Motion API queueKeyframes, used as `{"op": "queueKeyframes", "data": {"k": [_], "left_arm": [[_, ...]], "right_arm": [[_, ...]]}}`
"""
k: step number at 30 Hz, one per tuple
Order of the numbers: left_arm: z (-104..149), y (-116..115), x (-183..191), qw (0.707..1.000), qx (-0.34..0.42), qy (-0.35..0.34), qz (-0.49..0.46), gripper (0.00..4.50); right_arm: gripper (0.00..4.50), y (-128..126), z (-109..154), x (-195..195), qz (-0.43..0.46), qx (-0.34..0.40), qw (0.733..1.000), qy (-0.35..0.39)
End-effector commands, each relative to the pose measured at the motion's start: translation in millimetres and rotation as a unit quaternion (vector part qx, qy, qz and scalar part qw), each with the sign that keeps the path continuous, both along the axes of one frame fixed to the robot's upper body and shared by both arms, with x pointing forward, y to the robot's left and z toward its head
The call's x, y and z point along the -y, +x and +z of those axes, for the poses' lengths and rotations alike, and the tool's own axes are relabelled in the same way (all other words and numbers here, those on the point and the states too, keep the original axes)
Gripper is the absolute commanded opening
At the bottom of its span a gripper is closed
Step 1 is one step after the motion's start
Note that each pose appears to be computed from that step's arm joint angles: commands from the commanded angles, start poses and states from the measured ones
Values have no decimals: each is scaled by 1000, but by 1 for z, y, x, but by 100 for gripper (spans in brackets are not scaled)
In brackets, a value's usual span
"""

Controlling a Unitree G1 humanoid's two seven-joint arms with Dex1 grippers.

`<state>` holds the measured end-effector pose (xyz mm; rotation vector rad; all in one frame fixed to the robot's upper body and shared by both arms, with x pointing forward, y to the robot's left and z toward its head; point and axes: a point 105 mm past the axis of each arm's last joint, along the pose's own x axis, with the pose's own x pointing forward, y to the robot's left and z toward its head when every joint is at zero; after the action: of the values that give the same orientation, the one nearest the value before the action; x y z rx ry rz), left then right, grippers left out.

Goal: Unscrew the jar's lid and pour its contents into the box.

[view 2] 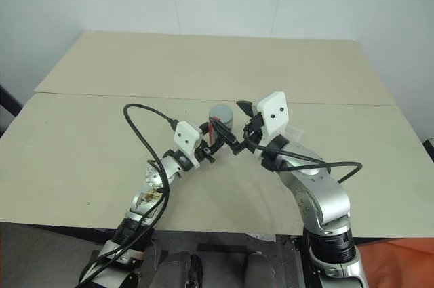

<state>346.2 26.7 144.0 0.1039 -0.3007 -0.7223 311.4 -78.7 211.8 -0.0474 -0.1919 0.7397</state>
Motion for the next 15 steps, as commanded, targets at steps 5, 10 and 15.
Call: {"op": "queueKeyframes", "data": {"k": [5, 10, 15], "left_arm": [[13, -5, 8, 999, 33, -4, -9, 193], [12, -6, 9, 999, 34, 0, -10, 193], [9, -8, 10, 999, 32, 2, -10, 193]], "right_arm": [[450, 1, 8, -6, 8, 22, 1000, 8], [450, 2, 6, -11, 13, 26, 1000, 3], [450, 4, 5, -10, 5, 34, 999, 0]]}}
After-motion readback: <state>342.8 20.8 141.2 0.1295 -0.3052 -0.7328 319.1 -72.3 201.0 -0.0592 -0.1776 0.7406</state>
